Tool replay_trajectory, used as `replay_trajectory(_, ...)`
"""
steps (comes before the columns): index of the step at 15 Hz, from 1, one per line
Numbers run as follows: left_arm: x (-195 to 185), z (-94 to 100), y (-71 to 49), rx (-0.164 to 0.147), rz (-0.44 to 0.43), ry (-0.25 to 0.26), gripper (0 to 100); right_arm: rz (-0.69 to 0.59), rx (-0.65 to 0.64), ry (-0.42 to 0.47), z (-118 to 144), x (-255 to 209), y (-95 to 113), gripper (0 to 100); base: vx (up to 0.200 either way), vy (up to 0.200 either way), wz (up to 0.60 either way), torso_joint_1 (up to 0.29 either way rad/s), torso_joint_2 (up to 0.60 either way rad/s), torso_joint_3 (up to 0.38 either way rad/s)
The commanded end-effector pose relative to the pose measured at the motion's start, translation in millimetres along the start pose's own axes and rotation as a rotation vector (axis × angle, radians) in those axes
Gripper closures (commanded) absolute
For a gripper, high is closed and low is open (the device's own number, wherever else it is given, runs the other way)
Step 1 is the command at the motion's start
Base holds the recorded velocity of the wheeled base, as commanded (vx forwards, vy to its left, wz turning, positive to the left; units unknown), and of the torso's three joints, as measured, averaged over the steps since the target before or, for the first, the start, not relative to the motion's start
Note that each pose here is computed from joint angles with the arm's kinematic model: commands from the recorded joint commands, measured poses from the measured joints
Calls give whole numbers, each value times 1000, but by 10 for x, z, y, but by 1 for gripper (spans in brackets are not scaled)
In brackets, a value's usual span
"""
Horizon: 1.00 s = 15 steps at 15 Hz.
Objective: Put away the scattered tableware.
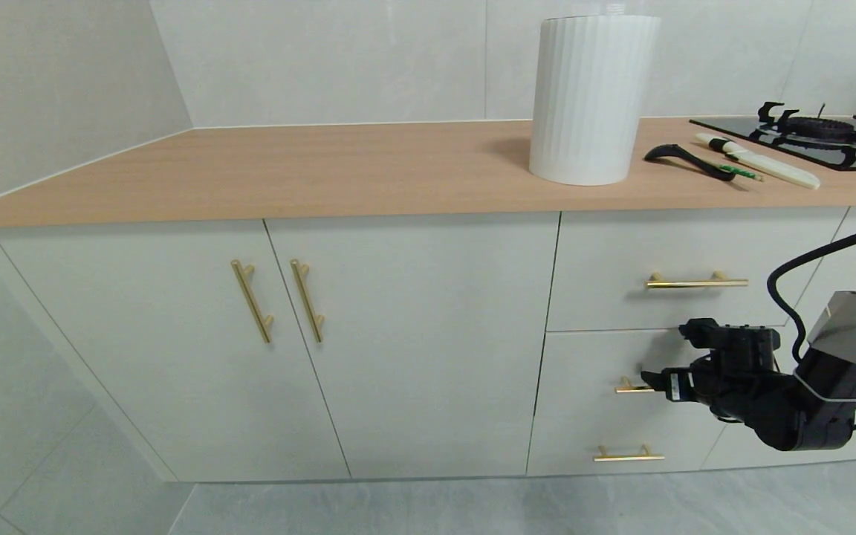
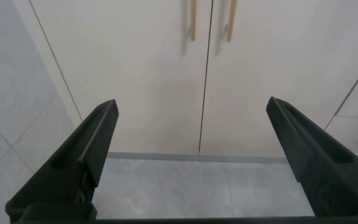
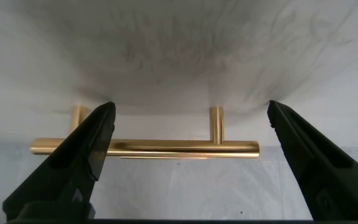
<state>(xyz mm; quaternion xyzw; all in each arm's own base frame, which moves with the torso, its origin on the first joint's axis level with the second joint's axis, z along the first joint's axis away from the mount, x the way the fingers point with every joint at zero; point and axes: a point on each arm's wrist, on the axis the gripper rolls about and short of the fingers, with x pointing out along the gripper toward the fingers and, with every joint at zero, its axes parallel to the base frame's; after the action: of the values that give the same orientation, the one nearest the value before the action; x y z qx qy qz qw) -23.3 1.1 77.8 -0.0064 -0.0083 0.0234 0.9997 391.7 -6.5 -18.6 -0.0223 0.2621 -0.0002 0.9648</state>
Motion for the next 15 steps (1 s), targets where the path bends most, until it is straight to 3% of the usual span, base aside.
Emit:
replay_trajectory(1,1,0,0,0,1,1,0,1,-4,13,-74,60,4,0,0,0,0,0,0,0)
replay_trajectory(15,1,0,0,0,1,1,0,6,-17,72,-170,-190,15,0,0,0,0,0,0,0)
